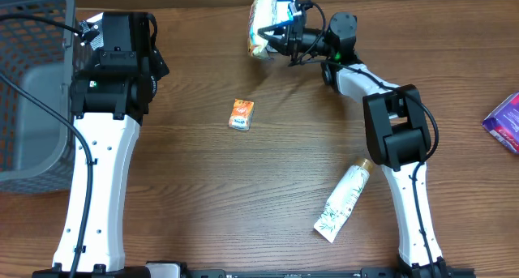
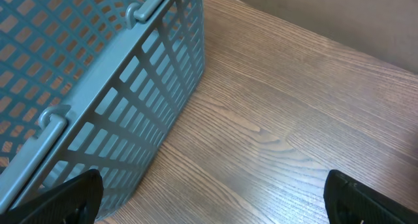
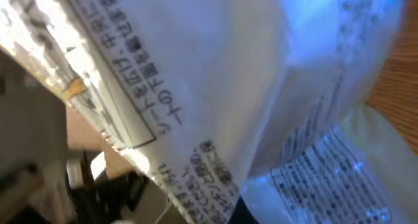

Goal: Scan the item barcode
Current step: 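Hold the snack bag up beside the scanner with the right gripper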

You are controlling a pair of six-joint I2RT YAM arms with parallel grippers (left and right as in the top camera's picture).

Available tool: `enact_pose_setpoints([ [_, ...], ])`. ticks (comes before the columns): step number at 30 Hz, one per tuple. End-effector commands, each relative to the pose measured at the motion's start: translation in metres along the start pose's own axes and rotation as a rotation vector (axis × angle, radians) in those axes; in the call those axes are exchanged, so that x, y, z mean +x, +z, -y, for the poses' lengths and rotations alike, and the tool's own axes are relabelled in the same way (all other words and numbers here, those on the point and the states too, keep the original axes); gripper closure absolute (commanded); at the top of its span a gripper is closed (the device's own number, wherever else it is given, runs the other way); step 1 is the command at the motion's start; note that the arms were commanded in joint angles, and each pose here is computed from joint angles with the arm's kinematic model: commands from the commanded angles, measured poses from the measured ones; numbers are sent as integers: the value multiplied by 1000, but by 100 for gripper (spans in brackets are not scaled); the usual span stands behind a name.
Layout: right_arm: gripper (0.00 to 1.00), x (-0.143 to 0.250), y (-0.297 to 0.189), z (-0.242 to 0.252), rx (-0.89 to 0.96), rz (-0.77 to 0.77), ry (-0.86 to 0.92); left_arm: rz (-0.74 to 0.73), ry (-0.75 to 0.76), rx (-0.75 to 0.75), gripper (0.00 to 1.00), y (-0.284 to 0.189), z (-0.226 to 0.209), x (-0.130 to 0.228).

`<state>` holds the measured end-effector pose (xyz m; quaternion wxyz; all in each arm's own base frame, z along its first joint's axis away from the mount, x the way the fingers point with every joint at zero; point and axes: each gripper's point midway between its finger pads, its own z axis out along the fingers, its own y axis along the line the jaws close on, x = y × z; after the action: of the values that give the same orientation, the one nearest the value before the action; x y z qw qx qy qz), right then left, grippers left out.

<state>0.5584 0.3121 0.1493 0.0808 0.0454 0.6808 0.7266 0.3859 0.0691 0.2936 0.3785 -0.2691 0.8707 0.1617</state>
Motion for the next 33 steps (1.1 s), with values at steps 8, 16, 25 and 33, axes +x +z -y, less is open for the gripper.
enact_pose_setpoints([
  [8, 97, -29, -16, -14, -9, 108, 250, 4, -22, -21, 0, 3, -3, -1],
  [16, 97, -28, -20, -20, -26, 90, 294, 4, -22, -21, 0, 3, -3, -1],
  [25, 97, -25, -22, 20, 81, 105, 654, 4, -22, -21, 0, 3, -3, -1],
  [33, 97, -28, -24, 19, 72, 117, 707, 4, -22, -21, 0, 3, -3, -1],
])
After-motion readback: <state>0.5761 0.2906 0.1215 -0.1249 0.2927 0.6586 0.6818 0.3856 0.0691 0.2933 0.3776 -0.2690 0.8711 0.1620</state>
